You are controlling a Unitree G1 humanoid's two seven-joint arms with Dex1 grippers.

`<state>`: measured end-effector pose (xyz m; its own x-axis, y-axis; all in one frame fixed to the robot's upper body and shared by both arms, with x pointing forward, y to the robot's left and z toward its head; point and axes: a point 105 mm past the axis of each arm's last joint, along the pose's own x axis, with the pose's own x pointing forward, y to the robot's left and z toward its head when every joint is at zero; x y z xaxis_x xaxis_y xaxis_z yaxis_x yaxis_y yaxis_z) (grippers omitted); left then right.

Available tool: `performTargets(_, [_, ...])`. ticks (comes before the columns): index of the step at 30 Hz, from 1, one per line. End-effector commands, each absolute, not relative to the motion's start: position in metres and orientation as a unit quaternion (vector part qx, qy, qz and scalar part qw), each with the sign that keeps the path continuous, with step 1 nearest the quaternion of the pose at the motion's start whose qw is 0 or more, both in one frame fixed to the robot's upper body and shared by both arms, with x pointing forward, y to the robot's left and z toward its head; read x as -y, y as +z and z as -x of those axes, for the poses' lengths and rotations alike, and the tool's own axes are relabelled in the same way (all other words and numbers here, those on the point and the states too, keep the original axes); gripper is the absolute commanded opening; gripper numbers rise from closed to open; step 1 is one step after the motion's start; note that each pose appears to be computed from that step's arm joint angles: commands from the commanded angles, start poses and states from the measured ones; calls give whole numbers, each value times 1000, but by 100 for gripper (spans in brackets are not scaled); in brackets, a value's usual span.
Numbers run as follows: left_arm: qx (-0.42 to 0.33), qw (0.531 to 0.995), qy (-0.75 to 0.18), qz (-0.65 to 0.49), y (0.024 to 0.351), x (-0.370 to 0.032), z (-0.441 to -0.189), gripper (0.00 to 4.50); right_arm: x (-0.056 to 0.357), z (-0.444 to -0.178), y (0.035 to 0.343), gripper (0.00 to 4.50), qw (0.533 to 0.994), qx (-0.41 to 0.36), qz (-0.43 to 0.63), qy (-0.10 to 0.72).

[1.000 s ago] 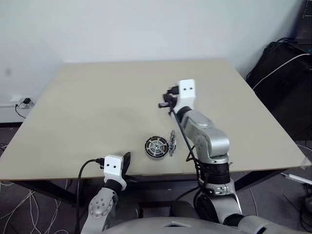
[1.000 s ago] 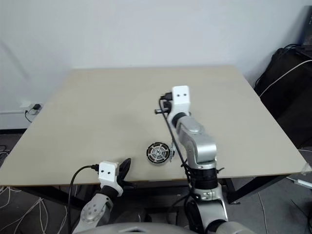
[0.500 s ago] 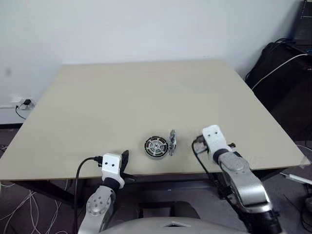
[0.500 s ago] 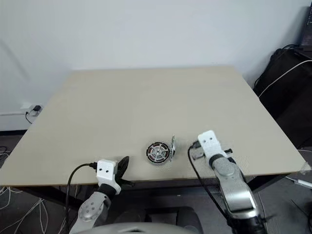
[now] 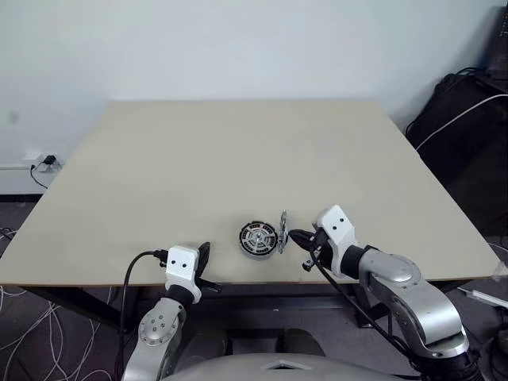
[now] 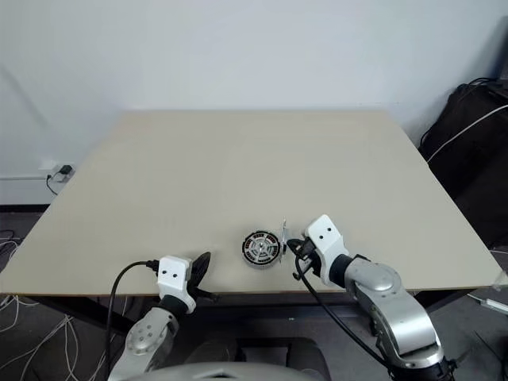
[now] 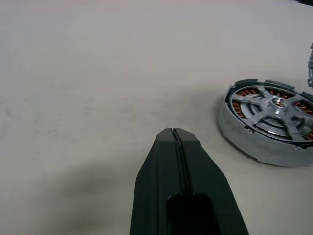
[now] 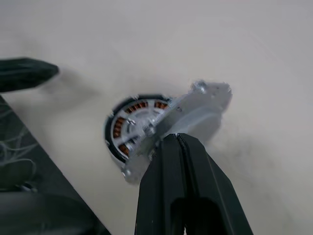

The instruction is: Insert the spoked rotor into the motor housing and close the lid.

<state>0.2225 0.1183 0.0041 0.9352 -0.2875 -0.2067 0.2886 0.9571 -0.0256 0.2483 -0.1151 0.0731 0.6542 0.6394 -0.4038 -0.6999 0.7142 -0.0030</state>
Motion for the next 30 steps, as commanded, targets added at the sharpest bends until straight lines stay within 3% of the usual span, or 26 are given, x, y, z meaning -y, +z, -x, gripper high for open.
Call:
performTargets(1, [-73,987,-146,-8,22,-119,-227,0,104,-254,81,5,902,-168,76,391])
performTargets(14, [-73,988,-136,-9,25,-123,-226,0,59,-262,62,5,874,-179,40,449])
performTargets(30, [-71,988,-136,-12,28,-123,-226,0,17,-278,25,5,863,-225,0,452])
